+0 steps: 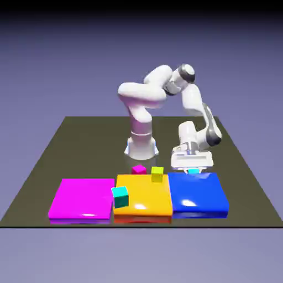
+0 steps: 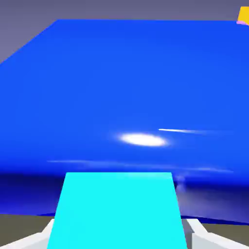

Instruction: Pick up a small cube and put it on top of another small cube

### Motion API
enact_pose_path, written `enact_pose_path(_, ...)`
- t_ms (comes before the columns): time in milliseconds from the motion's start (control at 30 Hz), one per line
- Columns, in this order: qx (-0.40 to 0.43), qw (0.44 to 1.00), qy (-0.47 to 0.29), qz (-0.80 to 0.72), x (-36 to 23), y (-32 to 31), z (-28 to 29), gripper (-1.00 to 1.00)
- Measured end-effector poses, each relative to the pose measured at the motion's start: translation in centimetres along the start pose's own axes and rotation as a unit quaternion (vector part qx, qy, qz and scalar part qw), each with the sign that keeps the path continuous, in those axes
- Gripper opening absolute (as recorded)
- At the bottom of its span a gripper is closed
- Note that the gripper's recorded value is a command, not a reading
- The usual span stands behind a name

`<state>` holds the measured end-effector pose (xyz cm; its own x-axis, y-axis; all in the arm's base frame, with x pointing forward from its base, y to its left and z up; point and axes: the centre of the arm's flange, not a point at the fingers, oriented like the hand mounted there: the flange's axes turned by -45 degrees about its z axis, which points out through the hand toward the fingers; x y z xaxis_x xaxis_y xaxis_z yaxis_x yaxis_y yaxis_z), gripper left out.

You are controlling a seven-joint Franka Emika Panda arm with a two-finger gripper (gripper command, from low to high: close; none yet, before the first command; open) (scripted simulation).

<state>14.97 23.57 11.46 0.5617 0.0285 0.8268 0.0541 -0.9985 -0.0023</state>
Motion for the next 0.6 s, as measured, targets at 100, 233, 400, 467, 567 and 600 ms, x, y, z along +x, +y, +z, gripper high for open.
enact_pose_path(100, -0.049, 0.998, -0.002, 0.037, 1.1, 2.0, -1.1, -1.0)
enact_pose_path(233, -0.152, 0.982, -0.003, 0.112, 2.5, 6.0, -1.1, -1.0)
enact_pose_path(400, -0.277, 0.941, -0.002, 0.197, 3.8, 10.4, -2.1, -1.0)
enact_pose_path(467, -0.325, 0.918, -0.002, 0.227, 4.3, 12.0, -2.7, -1.0)
enact_pose_path(567, -0.394, 0.879, 0.0, 0.269, 4.8, 14.2, -3.8, -1.0)
enact_pose_path(600, -0.403, 0.873, 0.0, 0.274, 4.9, 14.5, -3.9, -1.0)
